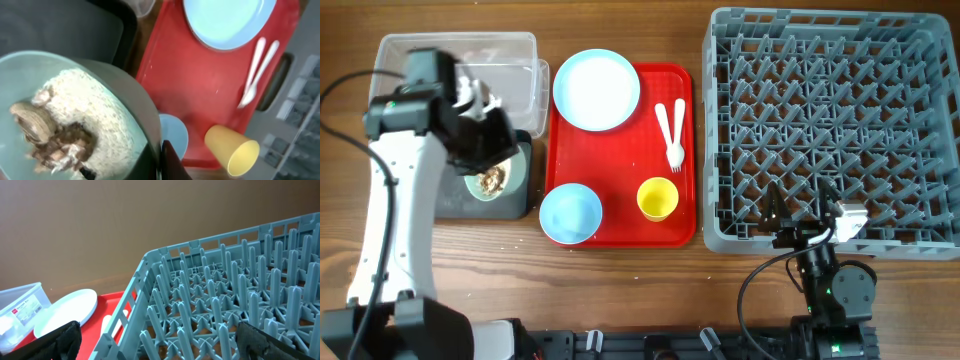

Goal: Sort waste into correct bins and load items into the dishwasher rack
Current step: 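Carry the green bowl over the black tray and tip out the rice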

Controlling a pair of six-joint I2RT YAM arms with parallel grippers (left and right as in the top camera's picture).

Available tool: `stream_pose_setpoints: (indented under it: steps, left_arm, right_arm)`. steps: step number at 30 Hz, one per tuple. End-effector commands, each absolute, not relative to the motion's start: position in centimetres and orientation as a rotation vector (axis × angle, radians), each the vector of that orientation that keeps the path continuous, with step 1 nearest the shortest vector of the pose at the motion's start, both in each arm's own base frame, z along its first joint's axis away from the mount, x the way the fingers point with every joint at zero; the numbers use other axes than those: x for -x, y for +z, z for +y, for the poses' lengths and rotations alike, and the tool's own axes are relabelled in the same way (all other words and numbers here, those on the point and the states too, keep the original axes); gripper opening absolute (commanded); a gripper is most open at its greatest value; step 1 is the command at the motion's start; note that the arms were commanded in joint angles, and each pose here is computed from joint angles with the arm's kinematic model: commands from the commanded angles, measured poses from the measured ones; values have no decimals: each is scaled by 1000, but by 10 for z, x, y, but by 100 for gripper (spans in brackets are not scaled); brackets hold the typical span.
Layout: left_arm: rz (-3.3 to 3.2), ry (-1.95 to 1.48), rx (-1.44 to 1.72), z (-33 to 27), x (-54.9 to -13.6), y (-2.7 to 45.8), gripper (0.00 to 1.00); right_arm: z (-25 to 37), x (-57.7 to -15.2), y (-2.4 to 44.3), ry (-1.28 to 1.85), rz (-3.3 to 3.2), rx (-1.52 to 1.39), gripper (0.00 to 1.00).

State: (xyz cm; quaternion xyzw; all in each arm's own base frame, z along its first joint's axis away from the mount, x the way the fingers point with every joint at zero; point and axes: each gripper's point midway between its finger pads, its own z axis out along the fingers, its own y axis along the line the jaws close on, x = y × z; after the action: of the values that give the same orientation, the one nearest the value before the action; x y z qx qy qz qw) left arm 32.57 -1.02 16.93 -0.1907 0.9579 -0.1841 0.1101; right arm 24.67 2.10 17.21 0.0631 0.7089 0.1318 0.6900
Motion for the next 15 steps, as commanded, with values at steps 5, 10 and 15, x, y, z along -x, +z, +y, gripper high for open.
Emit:
stream_pose_setpoints:
  steps: [5, 10, 15]
  left_arm:
    - [2428, -1059, 565, 27, -345, 159, 4]
    - [2228, -1250, 623, 54, -347, 155, 4]
    - [2122, -1398, 649, 69, -350, 146, 4]
  right_arm:
    - [23, -246, 173, 317, 1580, -141, 100]
    - [23, -246, 173, 317, 1580, -141, 100]
    - [23, -246, 173, 317, 1580, -141, 100]
